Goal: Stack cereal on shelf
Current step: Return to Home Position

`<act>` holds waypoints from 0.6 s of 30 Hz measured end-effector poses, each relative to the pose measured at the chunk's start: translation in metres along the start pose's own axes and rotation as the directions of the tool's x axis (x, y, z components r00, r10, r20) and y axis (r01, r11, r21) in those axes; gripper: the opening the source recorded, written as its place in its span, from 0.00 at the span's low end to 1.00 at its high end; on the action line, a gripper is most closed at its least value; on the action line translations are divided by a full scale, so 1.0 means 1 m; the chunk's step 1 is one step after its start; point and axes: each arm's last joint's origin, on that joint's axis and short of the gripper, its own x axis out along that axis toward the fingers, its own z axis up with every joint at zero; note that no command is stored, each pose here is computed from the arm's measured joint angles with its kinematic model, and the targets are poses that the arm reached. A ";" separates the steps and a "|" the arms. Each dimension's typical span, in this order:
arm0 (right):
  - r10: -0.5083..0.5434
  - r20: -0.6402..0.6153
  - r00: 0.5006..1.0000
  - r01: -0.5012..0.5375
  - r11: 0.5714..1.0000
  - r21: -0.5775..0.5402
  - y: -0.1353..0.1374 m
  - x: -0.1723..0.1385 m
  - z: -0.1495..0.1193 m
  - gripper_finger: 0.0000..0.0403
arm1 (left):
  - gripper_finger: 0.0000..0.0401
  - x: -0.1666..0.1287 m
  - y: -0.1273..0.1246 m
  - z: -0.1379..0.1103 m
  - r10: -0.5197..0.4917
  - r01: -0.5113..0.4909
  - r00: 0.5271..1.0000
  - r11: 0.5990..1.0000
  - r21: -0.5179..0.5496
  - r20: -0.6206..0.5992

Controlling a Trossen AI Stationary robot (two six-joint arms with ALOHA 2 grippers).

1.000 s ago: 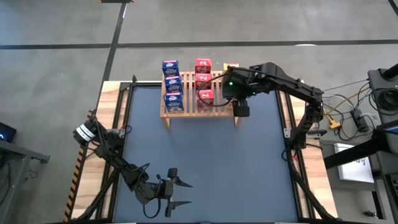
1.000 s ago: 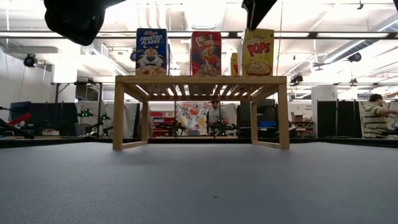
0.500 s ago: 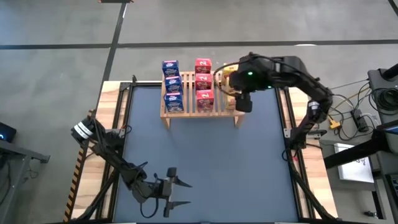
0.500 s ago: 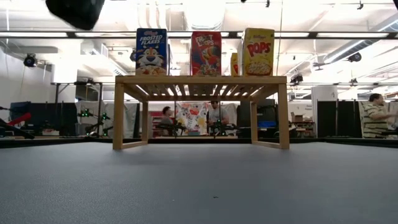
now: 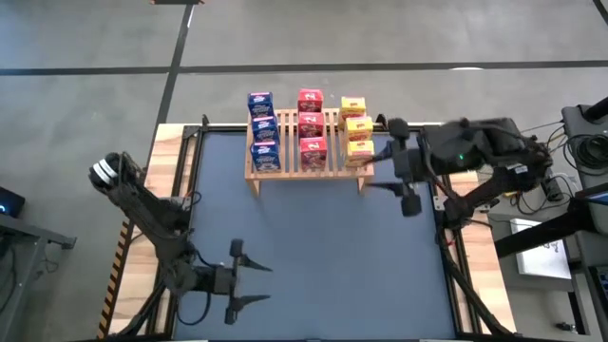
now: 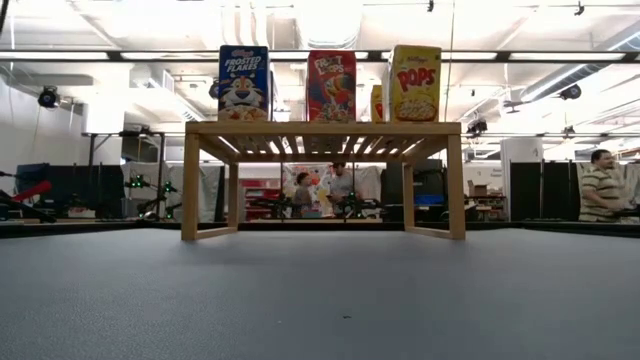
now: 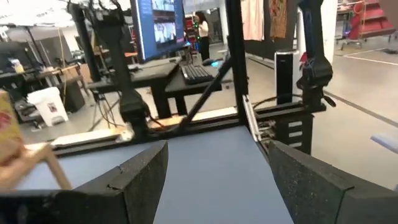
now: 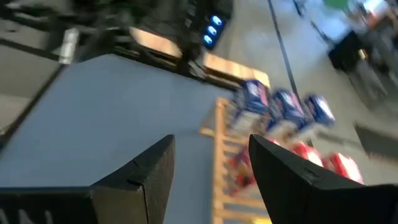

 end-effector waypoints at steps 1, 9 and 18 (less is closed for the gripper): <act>0.014 0.012 1.000 -0.014 1.000 -0.017 0.005 0.001 -0.002 0.48 | 0.65 -0.003 0.004 0.005 0.001 -0.001 1.000 1.000 0.010 0.003; 0.026 -0.019 0.999 -0.026 1.000 -0.014 0.026 0.005 -0.057 0.48 | 0.65 -0.030 0.056 0.032 0.054 -0.050 0.996 0.997 0.057 -0.070; 0.007 0.180 0.984 -0.014 0.999 0.038 0.048 0.016 -0.145 0.48 | 0.60 -0.069 0.140 0.005 0.157 -0.150 0.987 0.976 -0.157 0.028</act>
